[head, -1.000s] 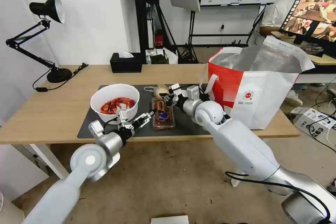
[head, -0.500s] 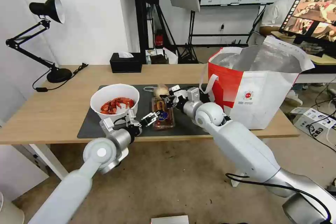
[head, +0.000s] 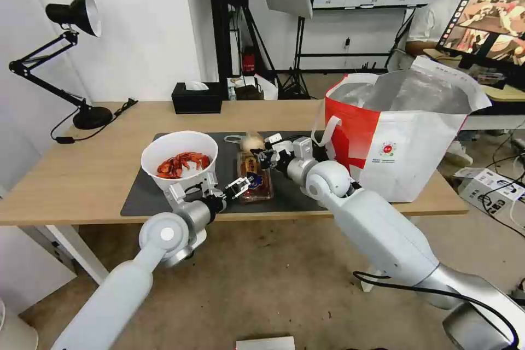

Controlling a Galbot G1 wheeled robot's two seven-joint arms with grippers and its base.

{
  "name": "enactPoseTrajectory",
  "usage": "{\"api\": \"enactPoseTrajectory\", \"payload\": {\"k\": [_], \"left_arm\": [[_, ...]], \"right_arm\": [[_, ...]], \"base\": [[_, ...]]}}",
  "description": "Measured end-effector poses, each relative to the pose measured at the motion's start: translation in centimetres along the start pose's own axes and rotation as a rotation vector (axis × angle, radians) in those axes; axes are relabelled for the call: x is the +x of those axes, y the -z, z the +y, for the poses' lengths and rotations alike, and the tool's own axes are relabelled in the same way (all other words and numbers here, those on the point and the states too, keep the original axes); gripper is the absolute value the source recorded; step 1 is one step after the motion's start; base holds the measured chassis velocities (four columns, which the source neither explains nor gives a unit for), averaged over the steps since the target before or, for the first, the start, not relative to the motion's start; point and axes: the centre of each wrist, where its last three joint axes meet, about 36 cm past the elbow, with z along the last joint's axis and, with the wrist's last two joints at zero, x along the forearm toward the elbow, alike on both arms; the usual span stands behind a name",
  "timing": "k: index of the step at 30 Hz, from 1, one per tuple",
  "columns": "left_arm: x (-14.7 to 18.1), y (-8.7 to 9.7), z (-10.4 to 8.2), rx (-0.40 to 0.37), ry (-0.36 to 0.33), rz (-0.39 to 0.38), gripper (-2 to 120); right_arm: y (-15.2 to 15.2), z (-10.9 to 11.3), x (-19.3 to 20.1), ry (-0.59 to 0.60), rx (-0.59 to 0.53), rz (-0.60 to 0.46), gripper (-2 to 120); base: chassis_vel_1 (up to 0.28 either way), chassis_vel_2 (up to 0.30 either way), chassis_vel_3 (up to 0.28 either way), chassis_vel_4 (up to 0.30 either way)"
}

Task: Pick up the trash from the table and place it into the takeout bag.

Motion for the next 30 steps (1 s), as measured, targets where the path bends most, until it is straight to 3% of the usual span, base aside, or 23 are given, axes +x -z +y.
{"api": "enactPoseTrajectory", "payload": {"k": [6,21,30], "left_arm": [[-0.1,-0.1,-0.1,0.014,-0.008,0.005,96],[-0.3,0.0,-0.4,0.014,-0.022,0.004,36],[-0.2,0.0,-0.5,0.013,-0.024,0.002,10]], "right_arm": [[0.1,-0.1,-0.1,-0.001,-0.003,-0.002,0],[-0.7,-0.4,-0.6,-0.007,-0.019,0.021,0],[-1.4,-0.4,-1.0,-0.008,-0.025,0.049,0]], "base": [[0.000,0.000,0.000,0.000],[0.000,0.000,0.000,0.000],[0.000,0.000,0.000,0.000]]}}
